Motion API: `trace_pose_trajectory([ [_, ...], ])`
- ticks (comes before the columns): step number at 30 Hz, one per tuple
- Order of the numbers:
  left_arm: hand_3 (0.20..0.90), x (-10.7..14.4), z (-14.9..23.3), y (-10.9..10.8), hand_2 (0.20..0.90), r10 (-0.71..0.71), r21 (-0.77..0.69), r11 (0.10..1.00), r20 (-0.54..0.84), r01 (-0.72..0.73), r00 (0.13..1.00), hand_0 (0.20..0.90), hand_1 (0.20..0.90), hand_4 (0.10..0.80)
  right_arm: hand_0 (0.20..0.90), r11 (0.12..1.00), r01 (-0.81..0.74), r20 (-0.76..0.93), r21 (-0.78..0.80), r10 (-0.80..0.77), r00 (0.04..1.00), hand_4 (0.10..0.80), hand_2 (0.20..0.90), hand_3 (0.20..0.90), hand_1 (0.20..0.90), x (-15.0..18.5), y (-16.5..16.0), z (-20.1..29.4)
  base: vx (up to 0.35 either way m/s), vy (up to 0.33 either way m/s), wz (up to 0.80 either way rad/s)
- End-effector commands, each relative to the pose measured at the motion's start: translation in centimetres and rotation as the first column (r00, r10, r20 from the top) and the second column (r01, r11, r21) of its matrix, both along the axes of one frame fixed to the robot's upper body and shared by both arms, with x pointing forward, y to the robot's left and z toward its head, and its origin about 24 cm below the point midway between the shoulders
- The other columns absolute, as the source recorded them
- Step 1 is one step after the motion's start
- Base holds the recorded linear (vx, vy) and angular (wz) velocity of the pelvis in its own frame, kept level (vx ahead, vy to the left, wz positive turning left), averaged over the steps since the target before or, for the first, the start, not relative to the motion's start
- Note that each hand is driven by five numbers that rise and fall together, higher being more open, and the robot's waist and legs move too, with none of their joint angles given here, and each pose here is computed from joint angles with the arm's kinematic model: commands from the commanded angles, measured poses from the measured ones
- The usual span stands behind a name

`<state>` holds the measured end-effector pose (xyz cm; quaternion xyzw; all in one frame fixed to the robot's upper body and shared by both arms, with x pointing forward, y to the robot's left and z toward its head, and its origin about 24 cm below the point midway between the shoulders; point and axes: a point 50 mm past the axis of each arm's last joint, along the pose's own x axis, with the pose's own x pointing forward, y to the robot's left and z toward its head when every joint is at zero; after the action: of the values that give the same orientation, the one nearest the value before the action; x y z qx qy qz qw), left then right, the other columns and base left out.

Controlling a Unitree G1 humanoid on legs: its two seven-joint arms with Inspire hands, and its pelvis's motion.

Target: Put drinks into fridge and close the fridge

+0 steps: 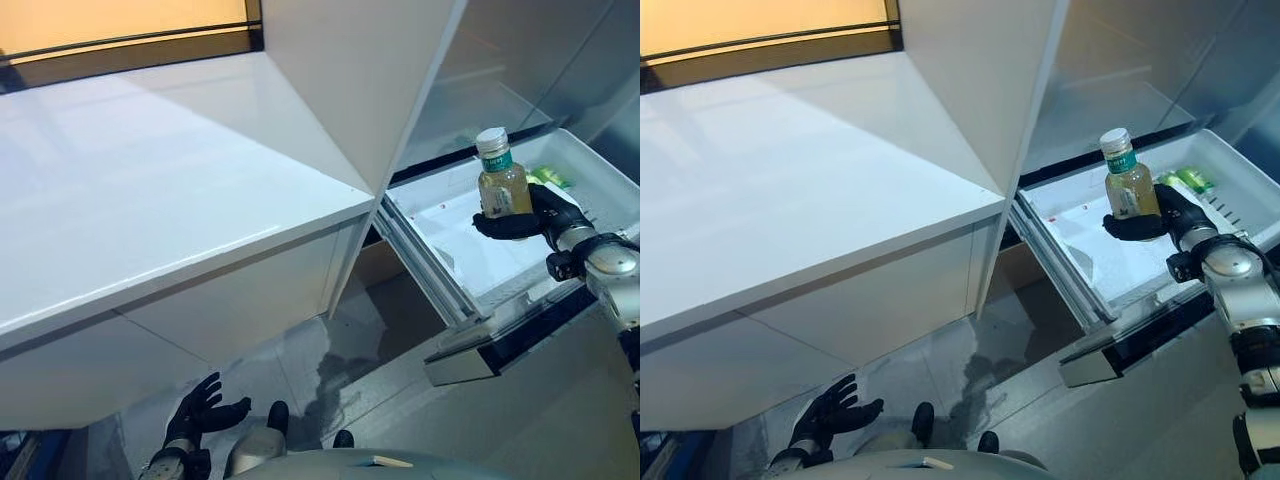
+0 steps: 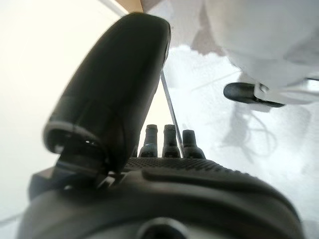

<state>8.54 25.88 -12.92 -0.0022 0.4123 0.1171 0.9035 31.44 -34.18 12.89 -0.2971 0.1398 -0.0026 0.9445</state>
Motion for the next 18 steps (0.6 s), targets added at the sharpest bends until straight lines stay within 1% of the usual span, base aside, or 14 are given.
trace_pose_trajectory([
  [1, 0.9, 0.6, 1.0, 1.8, 0.9, -0.109, 0.076, 0.991, 0.004, 0.108, 0.994, 0.9, 0.9, 0.8, 0.3, 0.99, 0.045, 0.27, -0.135, -0.007, 0.963, 0.1, 0.3, 0.2, 0.3, 1.3, -1.6, 11.4, 0.027, -0.054, 0.16],
  [3, 0.9, 0.7, 1.1, 2.1, 0.9, -0.113, 0.079, 0.99, 0.0, 0.113, 0.994, 0.9, 0.9, 0.8, 0.3, 0.989, 0.07, 0.224, -0.13, -0.039, 0.974, 0.1, 0.3, 0.2, 0.3, 1.6, -2.0, 10.8, 0.02, -0.05, 0.16],
  [8, 0.9, 0.6, 1.0, 2.4, 0.9, -0.131, 0.079, 0.988, -0.016, 0.132, 0.991, 0.9, 0.9, 0.8, 0.3, 0.98, 0.184, 0.075, -0.072, -0.178, 0.981, 0.1, 0.3, 0.2, 0.3, 2.0, -4.0, 8.4, 0.045, -0.044, 0.08],
  [10, 0.9, 0.4, 1.0, 2.4, 0.9, -0.141, 0.077, 0.987, -0.023, 0.142, 0.99, 0.9, 0.9, 0.8, 0.3, 0.972, 0.228, 0.001, -0.052, -0.228, 0.974, 0.1, 0.3, 0.2, 0.3, 1.9, -4.7, 7.4, 0.042, -0.039, 0.14],
  [12, 0.9, 0.6, 1.1, 2.5, 0.9, -0.146, 0.077, 0.986, -0.019, 0.147, 0.989, 0.9, 0.9, 0.8, 0.3, 0.968, 0.248, -0.025, -0.043, -0.249, 0.968, 0.1, 0.3, 0.2, 0.3, 1.9, -4.8, 6.7, -0.008, -0.04, 0.09],
  [18, 0.9, 1.9, 1.8, 3.3, 0.9, -0.147, 0.081, 0.986, 0.024, 0.145, 0.989, 0.9, 0.9, 0.8, 0.3, 0.937, 0.35, -0.162, -0.012, -0.347, 0.924, 0.1, 0.3, 0.2, 0.3, 1.5, -5.4, 4.1, -0.075, -0.055, 0.02],
])
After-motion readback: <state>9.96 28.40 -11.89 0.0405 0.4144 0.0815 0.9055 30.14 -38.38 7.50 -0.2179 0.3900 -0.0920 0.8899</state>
